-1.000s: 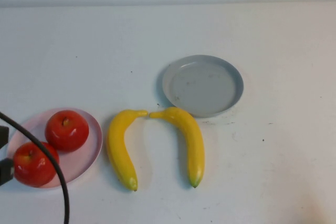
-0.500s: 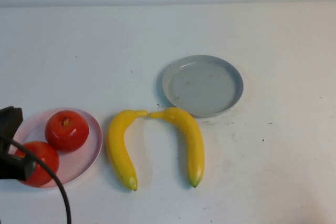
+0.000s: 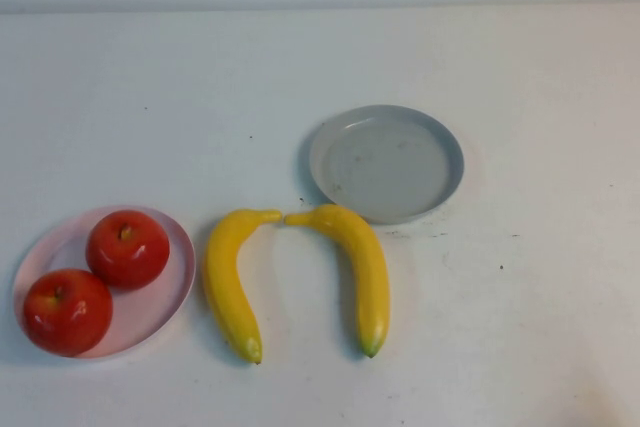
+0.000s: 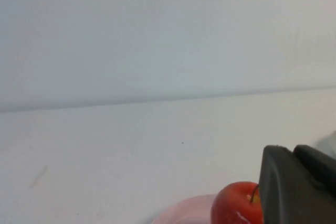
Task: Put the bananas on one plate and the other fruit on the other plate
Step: Put another type of fruit in the right plate
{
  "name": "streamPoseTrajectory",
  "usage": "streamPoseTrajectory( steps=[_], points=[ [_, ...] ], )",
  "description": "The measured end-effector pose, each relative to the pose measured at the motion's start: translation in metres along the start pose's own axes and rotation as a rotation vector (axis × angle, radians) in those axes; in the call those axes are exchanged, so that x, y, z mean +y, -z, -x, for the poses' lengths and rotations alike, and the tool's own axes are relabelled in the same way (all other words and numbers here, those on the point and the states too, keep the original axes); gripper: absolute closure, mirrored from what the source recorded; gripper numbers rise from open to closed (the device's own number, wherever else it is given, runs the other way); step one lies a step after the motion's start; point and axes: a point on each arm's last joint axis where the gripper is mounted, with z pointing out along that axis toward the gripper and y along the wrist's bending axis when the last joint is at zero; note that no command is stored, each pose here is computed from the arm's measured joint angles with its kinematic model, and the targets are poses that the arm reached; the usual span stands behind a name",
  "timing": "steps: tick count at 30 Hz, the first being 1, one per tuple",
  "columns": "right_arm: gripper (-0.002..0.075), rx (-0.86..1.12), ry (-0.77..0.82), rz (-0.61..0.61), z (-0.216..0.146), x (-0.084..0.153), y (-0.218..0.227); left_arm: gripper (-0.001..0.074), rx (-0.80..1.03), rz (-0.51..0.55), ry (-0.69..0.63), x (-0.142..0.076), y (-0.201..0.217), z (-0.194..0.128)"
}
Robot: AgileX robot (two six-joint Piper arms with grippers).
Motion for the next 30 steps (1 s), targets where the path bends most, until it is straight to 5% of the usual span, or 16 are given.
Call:
streamPoseTrajectory(
  steps=[6,17,30],
  points=[
    [0.0743,0.000,0.000,0.000,0.000,0.000,0.000,0.0731,0.006,0.083,-0.004,0.004,0.007,-0.026],
    [0.0743,0.000,0.000,0.000,0.000,0.000,0.000,0.0731,0.321,0.051,0.005,0.000,0.011,-0.057],
    [0.0743,0.000,0.000,0.000,0.000,0.000,0.000,0.0731,0.347,0.048,0.006,0.000,0.012,-0.059]
  ],
)
